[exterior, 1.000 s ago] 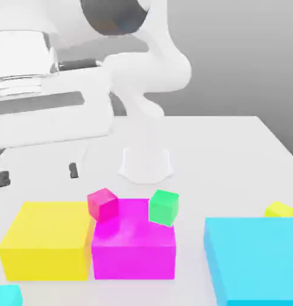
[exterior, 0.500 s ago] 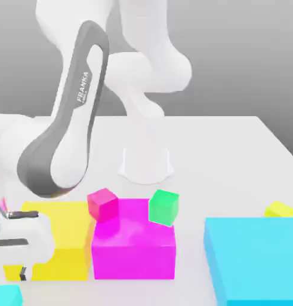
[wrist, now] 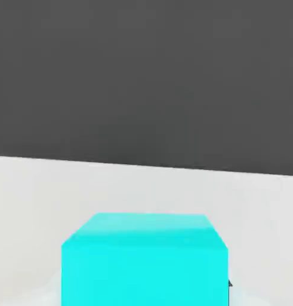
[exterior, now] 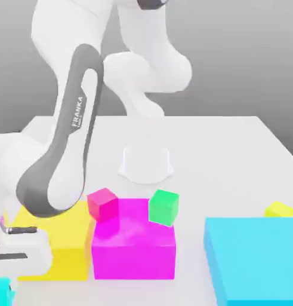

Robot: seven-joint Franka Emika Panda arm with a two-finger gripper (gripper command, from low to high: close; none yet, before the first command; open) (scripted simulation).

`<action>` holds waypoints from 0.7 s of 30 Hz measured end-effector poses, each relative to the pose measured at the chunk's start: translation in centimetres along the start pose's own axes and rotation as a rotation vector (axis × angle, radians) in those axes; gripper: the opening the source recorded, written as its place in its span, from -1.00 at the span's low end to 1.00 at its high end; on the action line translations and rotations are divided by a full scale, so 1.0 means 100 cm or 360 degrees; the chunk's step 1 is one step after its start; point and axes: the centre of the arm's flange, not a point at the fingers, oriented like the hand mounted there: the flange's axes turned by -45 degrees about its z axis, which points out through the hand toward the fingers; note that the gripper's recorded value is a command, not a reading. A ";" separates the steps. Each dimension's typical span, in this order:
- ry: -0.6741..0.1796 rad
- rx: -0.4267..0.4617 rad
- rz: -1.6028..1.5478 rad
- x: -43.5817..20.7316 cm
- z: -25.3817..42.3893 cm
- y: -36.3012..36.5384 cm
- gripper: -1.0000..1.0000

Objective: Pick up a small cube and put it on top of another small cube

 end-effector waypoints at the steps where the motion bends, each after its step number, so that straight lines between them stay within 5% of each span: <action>1: 0.0001 0.0027 0.0034 -0.004 -0.006 -0.006 -1.00; 11: -0.0010 0.0193 0.0318 -0.051 -0.066 -0.076 -1.00; 21: -0.0014 0.0111 0.0559 -0.116 -0.118 -0.138 -1.00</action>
